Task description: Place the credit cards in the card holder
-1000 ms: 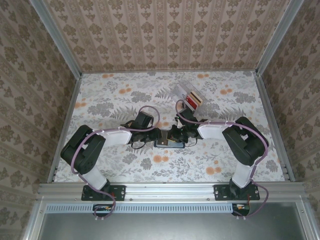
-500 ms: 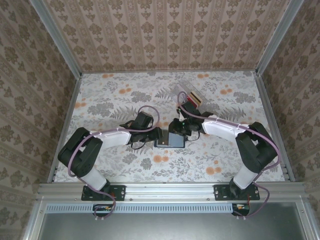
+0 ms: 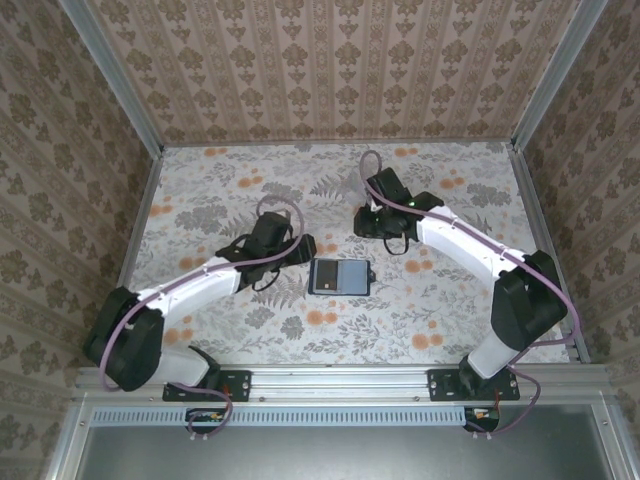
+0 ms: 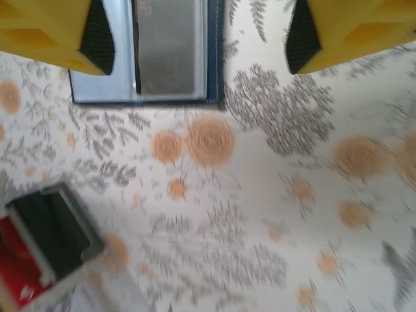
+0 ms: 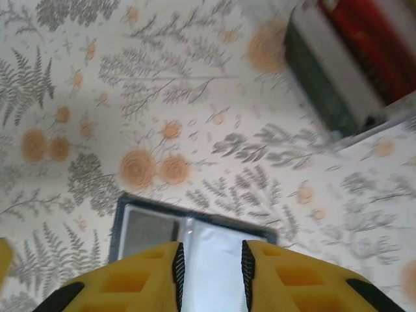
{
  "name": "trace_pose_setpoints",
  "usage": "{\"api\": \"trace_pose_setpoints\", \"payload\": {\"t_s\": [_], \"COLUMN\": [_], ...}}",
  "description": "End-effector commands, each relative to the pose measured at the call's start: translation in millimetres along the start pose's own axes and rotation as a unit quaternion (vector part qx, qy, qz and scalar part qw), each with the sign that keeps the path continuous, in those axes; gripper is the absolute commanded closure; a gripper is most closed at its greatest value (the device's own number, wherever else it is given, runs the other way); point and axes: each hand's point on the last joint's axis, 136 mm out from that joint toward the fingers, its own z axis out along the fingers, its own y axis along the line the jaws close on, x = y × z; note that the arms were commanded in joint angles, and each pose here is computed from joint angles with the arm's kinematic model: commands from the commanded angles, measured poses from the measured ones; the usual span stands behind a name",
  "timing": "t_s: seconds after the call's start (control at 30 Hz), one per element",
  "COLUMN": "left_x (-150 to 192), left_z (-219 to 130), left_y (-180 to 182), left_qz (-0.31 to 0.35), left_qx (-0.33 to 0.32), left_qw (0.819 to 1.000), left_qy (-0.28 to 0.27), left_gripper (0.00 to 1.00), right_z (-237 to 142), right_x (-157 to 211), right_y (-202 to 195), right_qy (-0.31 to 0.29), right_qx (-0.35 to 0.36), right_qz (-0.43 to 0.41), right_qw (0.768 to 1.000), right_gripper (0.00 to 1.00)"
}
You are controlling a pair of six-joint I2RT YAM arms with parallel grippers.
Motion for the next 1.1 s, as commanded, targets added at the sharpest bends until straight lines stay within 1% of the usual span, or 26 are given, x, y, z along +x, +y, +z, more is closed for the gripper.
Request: {"api": "trace_pose_setpoints", "payload": {"t_s": [0.0, 0.07, 0.17, 0.23, 0.3, 0.37, 0.4, 0.47, 0.57, 0.6, 0.7, 0.9, 1.07], "left_x": [-34.3, -47.3, -62.9, -69.8, -73.9, -72.3, -70.5, -70.3, -63.1, -61.8, -60.0, -49.8, -35.7], "left_z": [-19.0, -24.8, -29.3, -30.5, -31.0, -30.6, -26.0, -15.2, 0.1, 4.1, 12.0, 35.9, 53.7], "left_y": [5.8, 7.7, 11.8, 17.4, 28.1, 47.8, 49.6, 43.7, 36.8, 29.2, 14.3, -20.0, -43.7], "left_qz": [0.009, 0.01, 0.012, 0.005, -0.019, -0.083, -0.095, -0.092, -0.119, -0.114, -0.105, -0.08, -0.068], "left_qx": [-0.017, -0.014, -0.018, -0.03, -0.051, -0.091, -0.082, -0.035, -0.003, 0.018, 0.051, 0.085, 0.098], "left_qw": [0.998, 0.997, 0.995, 0.994, 0.992, 0.986, 0.986, 0.991, 0.991, 0.992, 0.992, 0.993, 0.993], "left_qy": [-0.057, -0.079, -0.101, -0.109, -0.114, -0.116, -0.11, -0.091, -0.064, -0.055, -0.044, 0.001, 0.026], "left_gripper": [0.21, 0.15, 0.0, 0.0, 0.0, 0.0, 0.0, 0.0, 0.0, 0.0, 0.0, 0.0, 0.0], "right_z": [-11.1, -10.1, -7.0, -4.9, -1.8, 2.6, 5.0, 9.3, 18.9, 22.0, 32.8, 50.2, 61.6], "right_x": [-15.0, -23.6, -33.6, -38.5, -41.9, -43.2, -43.3, -44.4, -42.2, -42.2, -40.2, -42.4, -44.2], "right_y": [-18.2, -21.1, -23.8, -22.0, -22.4, -22.4, -23.7, -24.5, -25.9, -27.7, -34.2, -47.7, -56.7], "right_qy": [-0.005, -0.007, -0.003, 0.001, 0.008, 0.015, 0.02, 0.027, 0.045, 0.049, 0.066, 0.089, 0.1], "right_qx": [0.056, 0.07, 0.086, 0.089, 0.097, 0.102, 0.108, 0.112, 0.119, 0.126, 0.146, 0.192, 0.223], "right_qz": [-0.049, -0.06, -0.076, -0.09, -0.102, -0.114, -0.118, -0.126, -0.136, -0.139, -0.152, -0.174, -0.188], "right_qw": [0.997, 0.996, 0.993, 0.992, 0.99, 0.988, 0.987, 0.985, 0.983, 0.981, 0.975, 0.962, 0.951], "right_gripper": [0.68, 0.67, 0.67, 0.67, 0.66, 0.66, 0.66, 0.66, 0.65, 0.65, 0.65, 0.65, 0.65]}}
